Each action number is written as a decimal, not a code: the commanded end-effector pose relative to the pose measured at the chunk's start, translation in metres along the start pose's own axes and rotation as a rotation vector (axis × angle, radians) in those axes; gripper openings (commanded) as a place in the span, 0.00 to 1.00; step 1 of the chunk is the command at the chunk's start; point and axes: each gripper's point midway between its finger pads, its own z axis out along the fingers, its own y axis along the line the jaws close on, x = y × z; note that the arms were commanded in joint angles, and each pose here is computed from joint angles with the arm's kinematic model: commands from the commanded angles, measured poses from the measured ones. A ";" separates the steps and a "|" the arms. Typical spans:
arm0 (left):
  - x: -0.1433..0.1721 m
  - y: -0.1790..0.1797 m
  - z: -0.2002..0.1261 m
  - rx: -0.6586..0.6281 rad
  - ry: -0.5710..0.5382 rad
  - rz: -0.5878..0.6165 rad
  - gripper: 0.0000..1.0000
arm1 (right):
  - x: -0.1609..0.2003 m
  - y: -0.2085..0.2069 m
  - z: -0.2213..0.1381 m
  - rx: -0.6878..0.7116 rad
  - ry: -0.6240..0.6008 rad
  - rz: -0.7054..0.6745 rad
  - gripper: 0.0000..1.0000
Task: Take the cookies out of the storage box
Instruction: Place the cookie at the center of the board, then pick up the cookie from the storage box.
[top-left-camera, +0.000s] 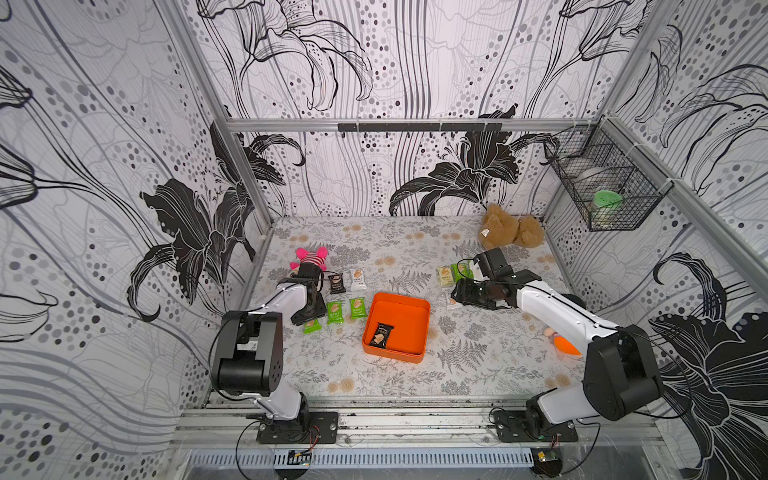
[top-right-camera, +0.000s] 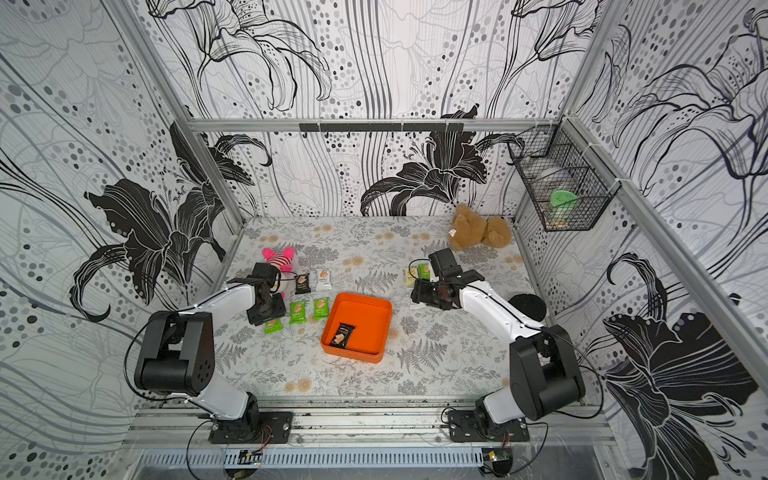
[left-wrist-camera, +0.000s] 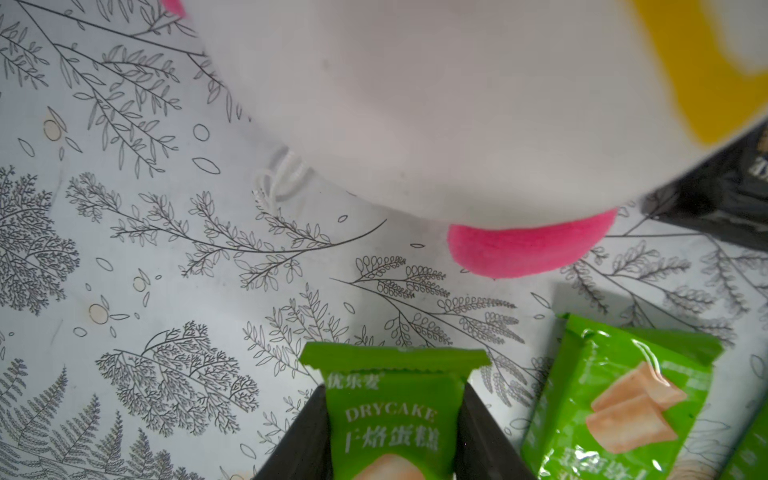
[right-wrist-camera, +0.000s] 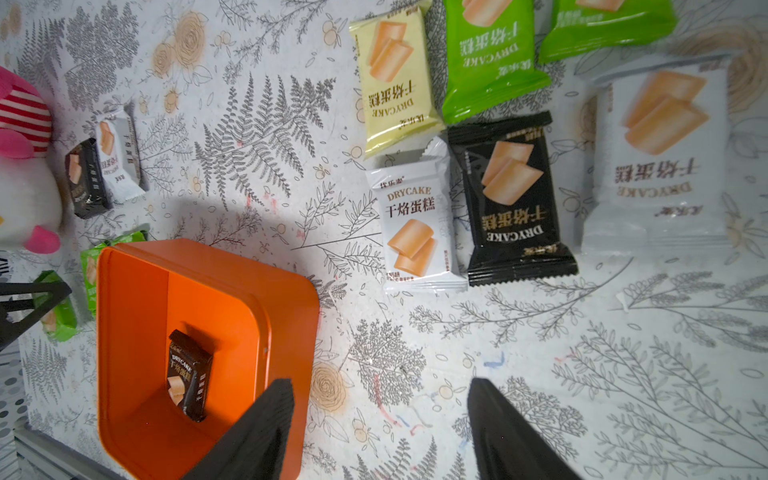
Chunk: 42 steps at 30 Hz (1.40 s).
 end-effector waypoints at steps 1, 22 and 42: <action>-0.003 -0.003 0.004 0.013 -0.015 0.007 0.52 | -0.004 -0.001 -0.007 0.019 -0.007 -0.020 0.72; 0.007 -0.080 -0.100 0.294 -0.166 0.016 0.65 | 0.006 0.000 -0.010 -0.033 -0.036 0.033 0.72; 0.112 -0.210 -0.112 0.344 -0.050 0.404 0.72 | 0.012 -0.005 -0.019 -0.016 -0.050 0.035 0.73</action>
